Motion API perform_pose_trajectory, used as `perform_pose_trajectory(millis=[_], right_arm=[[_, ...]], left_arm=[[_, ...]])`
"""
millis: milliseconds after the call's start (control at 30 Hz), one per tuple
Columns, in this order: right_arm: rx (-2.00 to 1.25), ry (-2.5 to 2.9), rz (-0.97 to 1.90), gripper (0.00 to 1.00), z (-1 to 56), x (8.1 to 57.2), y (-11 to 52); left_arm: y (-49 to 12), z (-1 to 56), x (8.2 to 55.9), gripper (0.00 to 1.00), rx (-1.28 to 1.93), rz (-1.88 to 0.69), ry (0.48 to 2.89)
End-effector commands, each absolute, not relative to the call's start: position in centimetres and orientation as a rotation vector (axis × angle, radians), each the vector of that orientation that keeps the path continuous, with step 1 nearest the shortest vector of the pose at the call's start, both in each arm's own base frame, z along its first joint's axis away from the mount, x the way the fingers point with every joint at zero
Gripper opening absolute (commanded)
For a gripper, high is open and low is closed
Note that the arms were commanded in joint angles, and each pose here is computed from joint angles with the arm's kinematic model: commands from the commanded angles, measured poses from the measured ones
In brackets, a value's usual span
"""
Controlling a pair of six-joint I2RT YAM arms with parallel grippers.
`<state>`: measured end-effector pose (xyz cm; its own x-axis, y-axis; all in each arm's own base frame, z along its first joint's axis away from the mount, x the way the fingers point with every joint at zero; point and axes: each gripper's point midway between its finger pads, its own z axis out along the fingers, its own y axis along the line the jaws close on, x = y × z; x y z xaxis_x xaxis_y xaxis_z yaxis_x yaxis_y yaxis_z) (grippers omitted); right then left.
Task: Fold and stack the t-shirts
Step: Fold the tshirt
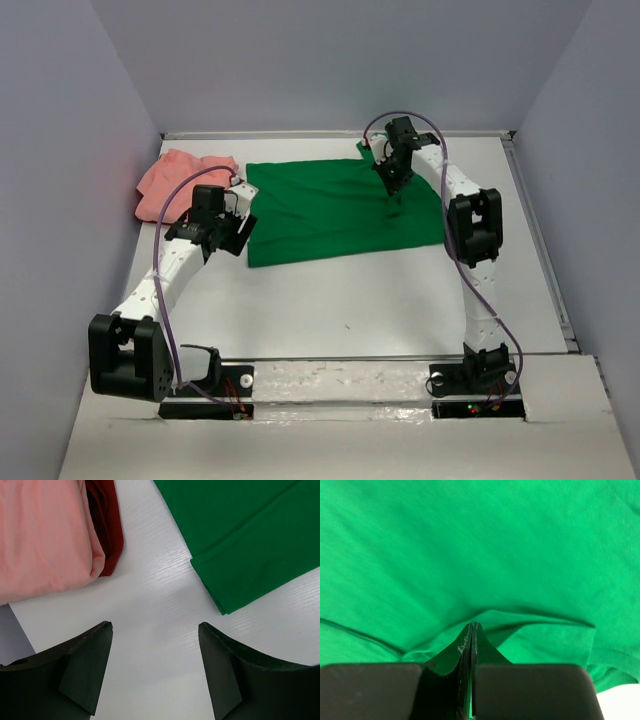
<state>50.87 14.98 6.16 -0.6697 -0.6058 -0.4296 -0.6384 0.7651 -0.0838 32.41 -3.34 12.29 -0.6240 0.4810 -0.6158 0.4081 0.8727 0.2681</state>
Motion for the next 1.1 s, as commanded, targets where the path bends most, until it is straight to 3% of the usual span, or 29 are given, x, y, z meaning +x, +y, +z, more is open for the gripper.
perform_pose_trajectory(millis=[0, 500, 1067], right_arm=[[-0.933, 2.461, 0.164, 0.0, 9.0, 51.2, 17.3], [-0.806, 2.437, -0.265, 0.0, 12.3, 48.6, 10.5], [-0.83, 2.581, -0.244, 0.0, 7.5, 45.5, 9.9]], left_arm=[[-3.5, 13.7, 33.1, 0.82, 0.628, 0.141, 2.282], [-3.9, 14.3, 33.1, 0.82, 0.634, 0.116, 2.265], [-4.2, 14.9, 32.7, 0.82, 0.637, 0.097, 2.24]])
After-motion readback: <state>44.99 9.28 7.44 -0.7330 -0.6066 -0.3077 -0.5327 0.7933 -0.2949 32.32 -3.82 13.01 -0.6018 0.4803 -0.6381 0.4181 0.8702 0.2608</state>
